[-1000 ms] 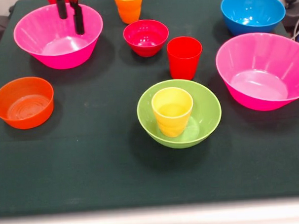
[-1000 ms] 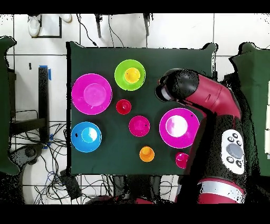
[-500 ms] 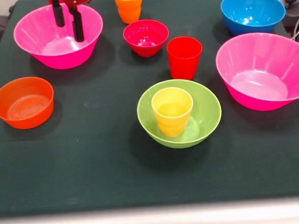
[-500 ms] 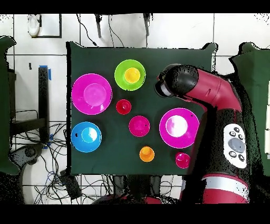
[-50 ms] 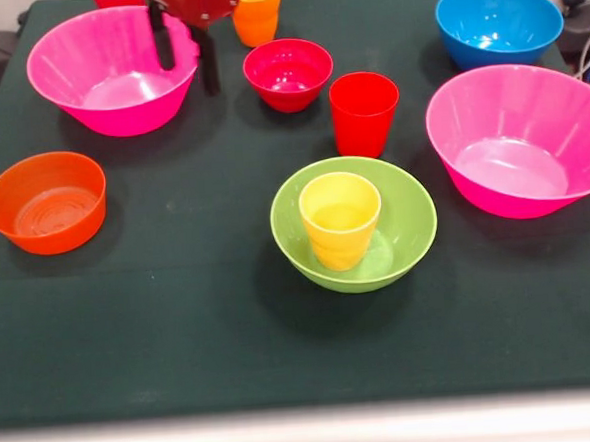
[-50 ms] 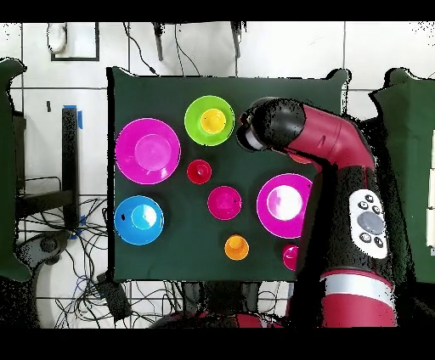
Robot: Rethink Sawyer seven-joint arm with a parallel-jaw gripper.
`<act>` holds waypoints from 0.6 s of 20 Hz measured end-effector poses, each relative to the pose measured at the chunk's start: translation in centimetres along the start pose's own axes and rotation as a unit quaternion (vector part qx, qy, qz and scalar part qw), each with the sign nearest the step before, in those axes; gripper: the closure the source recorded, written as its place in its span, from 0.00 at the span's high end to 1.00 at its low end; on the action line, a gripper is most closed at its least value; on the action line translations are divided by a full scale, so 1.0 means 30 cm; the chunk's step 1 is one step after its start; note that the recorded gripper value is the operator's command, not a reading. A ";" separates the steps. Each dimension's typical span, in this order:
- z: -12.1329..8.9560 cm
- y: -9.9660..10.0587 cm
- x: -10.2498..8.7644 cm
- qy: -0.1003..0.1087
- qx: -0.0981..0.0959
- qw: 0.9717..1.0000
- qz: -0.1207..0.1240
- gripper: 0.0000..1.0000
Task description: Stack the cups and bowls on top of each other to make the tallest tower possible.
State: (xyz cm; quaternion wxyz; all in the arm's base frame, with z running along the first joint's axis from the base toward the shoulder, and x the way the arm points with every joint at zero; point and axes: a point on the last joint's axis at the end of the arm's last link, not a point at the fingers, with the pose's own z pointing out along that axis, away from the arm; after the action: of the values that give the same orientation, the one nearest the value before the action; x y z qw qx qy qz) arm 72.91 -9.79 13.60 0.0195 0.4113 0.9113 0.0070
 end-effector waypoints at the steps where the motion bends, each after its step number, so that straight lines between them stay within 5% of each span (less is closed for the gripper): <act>1: 0.002 0.007 0.006 0.002 -0.002 1.000 -0.001 1.00; 12: 0.055 0.137 0.139 0.032 -0.010 0.999 -0.035 1.00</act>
State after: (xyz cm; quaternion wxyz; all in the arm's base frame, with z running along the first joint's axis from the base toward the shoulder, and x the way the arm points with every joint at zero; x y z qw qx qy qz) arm 73.30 -3.96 11.95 -0.0056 0.3783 0.9252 0.0283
